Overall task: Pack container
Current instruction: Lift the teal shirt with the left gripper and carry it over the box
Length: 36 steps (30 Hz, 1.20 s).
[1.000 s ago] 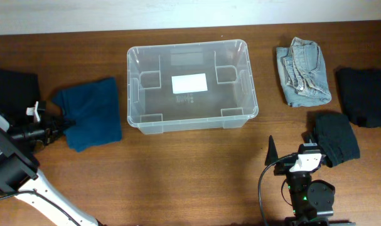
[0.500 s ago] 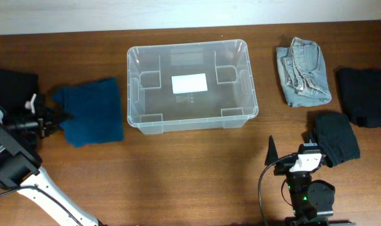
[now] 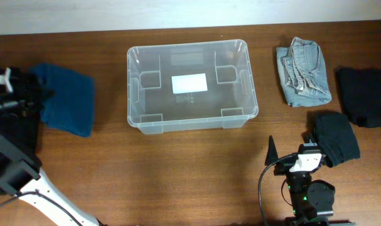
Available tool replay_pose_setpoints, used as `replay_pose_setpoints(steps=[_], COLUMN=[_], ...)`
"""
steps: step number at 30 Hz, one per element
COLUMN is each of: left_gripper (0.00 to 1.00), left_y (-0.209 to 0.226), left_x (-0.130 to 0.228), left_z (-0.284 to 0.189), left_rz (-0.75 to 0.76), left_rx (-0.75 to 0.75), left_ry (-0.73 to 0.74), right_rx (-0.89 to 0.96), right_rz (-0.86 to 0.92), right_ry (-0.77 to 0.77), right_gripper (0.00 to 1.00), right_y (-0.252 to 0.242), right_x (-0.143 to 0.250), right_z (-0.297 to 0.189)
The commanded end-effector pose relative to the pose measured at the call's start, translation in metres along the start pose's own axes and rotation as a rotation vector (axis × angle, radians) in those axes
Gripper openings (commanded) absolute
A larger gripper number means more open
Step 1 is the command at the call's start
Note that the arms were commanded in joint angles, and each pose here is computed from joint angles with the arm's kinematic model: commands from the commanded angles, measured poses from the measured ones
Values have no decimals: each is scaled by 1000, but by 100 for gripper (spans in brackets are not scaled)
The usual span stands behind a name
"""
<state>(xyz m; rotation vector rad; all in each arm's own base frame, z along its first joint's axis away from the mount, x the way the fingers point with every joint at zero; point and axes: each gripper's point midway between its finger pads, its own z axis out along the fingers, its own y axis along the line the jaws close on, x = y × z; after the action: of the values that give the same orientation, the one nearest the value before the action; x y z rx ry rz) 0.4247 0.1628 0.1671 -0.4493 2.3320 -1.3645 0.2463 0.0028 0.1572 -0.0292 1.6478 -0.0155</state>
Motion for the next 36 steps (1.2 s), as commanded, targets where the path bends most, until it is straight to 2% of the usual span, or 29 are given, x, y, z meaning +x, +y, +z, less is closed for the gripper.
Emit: replay_pose_setpoints(steps=[1, 9, 15, 20, 29, 31, 33, 36], left_gripper=[1, 1, 0, 0, 1, 0, 1, 1], left_y=[-99, -188, -274, -324, -388, -395, -393, -381], left_x=[-13, 11, 46, 88, 160, 166, 161, 141], left_z=[-30, -43, -35, 0, 86, 106, 133, 163], left_rz=[165, 340, 493, 621, 842, 854, 819, 781], left_rx=[155, 193, 361, 427, 601, 569, 426, 191], left_ry=[-148, -181, -163, -47, 213, 249, 244, 155], right_rx=[-8, -8, -8, -8, -8, -8, -8, -8], right_rz=[0, 0, 0, 0, 0, 0, 0, 0], right_ry=[2, 2, 2, 2, 2, 2, 2, 2], right_gripper=[98, 98, 98, 98, 98, 98, 98, 98], right_y=[2, 2, 2, 2, 2, 2, 2, 2], right_x=[2, 2, 2, 2, 2, 2, 2, 2], right_z=[0, 0, 0, 0, 0, 0, 0, 0])
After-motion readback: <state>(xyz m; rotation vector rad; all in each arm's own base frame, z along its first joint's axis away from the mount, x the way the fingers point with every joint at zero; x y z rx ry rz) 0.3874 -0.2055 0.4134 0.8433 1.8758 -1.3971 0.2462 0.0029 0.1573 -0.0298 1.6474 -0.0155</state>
